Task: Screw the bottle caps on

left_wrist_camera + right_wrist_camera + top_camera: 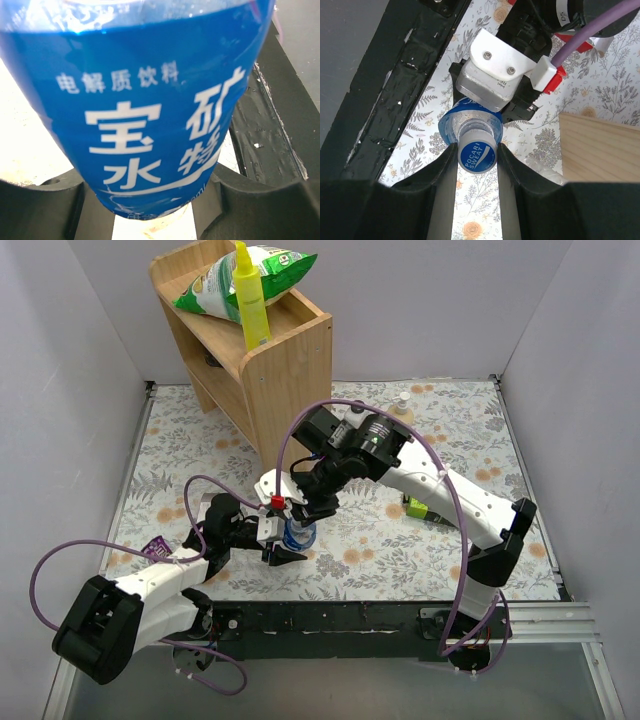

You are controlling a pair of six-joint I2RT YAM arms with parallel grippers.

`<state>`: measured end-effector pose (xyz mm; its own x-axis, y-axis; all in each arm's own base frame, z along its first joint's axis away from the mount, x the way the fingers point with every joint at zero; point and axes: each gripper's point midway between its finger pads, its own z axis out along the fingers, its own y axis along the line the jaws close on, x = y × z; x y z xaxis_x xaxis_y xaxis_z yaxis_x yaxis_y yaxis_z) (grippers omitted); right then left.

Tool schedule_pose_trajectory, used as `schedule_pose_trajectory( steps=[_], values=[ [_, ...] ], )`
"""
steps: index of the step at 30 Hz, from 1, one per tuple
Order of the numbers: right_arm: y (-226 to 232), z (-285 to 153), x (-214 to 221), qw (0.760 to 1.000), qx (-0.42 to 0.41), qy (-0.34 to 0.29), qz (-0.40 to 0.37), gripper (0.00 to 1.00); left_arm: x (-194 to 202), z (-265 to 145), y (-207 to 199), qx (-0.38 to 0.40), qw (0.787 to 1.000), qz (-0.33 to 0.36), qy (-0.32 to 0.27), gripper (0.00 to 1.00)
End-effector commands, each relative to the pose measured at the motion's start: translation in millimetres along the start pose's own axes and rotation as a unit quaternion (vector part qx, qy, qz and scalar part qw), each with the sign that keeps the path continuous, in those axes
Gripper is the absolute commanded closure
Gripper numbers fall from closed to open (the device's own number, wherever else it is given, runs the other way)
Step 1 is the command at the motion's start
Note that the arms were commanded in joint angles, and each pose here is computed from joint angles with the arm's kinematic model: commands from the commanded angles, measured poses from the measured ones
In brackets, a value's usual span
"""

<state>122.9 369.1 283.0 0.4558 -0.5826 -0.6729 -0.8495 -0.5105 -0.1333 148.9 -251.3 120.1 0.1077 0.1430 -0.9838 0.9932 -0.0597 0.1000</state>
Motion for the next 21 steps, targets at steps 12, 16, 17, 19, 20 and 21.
schedule_pose_trajectory(
  steps=[12, 16, 17, 19, 20, 21],
  values=[
    [3.5, 14.7, 17.6, 0.999, -0.025, 0.036, -0.028, 0.75, -9.2, -0.2, 2.8, -0.004, 0.999, 0.033, -0.002, 1.00],
    [5.7, 16.6, 21.4, 0.999, -0.026, 0.039, -0.024, 0.75, -8.7, -0.5, 1.6, -0.012, 0.999, 0.050, -0.006, 1.00],
    [7.4, 17.6, 21.8, 0.998, -0.030, 0.038, -0.028, 0.75, -10.1, -0.2, 2.6, -0.014, 0.998, 0.057, -0.008, 1.00],
    [9.4, 19.2, 25.1, 0.998, -0.034, 0.042, -0.027, 0.75, -10.9, 0.4, 7.2, -0.022, 0.998, 0.057, -0.006, 1.00],
    [8.7, 19.6, 26.4, 0.998, -0.034, 0.044, -0.025, 0.75, -12.2, 0.5, 8.8, -0.024, 0.998, 0.058, -0.005, 1.00],
    [8.6, 21.3, 28.3, 0.998, -0.035, 0.047, -0.019, 0.75, -13.5, 0.7, 10.3, -0.027, 0.998, 0.058, -0.007, 1.00]
  ],
)
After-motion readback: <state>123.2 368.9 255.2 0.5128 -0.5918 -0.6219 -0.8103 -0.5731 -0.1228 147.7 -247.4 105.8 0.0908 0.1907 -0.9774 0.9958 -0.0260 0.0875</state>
